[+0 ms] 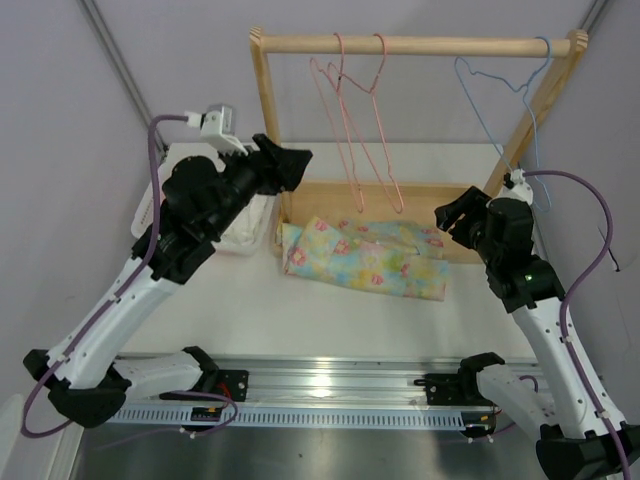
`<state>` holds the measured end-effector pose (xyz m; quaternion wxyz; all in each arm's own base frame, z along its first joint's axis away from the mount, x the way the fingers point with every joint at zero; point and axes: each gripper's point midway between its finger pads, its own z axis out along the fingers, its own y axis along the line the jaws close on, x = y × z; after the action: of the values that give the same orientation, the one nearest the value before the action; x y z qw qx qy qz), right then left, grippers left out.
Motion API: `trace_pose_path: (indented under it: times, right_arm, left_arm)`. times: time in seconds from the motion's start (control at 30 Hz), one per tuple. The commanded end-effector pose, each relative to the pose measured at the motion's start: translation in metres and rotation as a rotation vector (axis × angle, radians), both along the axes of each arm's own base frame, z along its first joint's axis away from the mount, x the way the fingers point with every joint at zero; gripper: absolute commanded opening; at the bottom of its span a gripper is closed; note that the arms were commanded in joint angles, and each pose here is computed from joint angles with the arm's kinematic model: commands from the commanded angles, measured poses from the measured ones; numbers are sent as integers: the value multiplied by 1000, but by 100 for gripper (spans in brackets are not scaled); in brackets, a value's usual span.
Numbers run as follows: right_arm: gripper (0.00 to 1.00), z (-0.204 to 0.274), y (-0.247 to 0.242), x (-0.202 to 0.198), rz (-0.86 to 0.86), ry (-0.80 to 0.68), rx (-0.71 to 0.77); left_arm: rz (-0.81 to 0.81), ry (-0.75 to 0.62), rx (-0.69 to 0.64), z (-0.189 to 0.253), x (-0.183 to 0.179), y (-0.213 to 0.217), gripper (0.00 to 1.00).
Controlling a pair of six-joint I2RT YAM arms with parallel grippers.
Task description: Place the skirt on the hanger
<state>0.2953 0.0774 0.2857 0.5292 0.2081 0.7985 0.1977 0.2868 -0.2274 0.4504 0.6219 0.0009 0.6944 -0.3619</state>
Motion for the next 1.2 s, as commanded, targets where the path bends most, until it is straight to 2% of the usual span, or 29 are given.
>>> trace_pose_path:
  times: [0.0, 0.07, 0.13, 0.17, 0.23, 0.4, 0.47, 0.5, 0.67, 0.73, 0.87, 0.93, 1.0, 1.17]
  right_arm:
    - [64, 18, 4, 0, 30, -46, -2]
    - [63, 25, 3, 1, 28, -60, -1]
    - [63, 34, 5, 2, 41, -83, -2]
    - [63, 49, 7, 5, 47, -121, 1]
    - [63, 68, 6, 7, 54, -157, -16]
    - [63, 155, -6, -2, 38, -362, -100]
    - [64, 171, -15, 4, 13, -380, -185]
    - [64, 198, -20, 0, -3, -429, -201]
    - [64, 229, -49, 19, -110, -439, -390]
    - [64, 250, -60, 18, -147, -473, -420]
    - [66, 260, -72, 45, -151, -465, -495]
    - [67, 271, -86, 52, -140, -479, -477]
    - [67, 259, -90, 71, -84, -448, -421]
    - [67, 257, -118, 84, -103, -453, -385]
  left_arm:
    - [73, -97, -11, 47, 24, -9, 73]
    - [84, -135, -20, 77, 28, -18, 73]
    - [123, -81, 33, 57, 57, -36, 73]
    - [136, -96, 15, 74, 58, -35, 72]
    - [169, -67, 35, 63, 73, -42, 72]
    - [163, -67, 34, 56, 74, -45, 72]
    - [156, -75, 34, 56, 72, -44, 72]
    - [153, -74, 38, 55, 72, -45, 72]
    - [141, -70, 63, 50, 70, -45, 72]
    - [145, -79, 70, 51, 68, -41, 72]
    - [134, -69, 83, 42, 67, -39, 73]
    - [130, -60, 85, 38, 67, -38, 73]
    - [118, -63, 83, 38, 66, -38, 73]
    - [100, -53, 100, 28, 65, -35, 73]
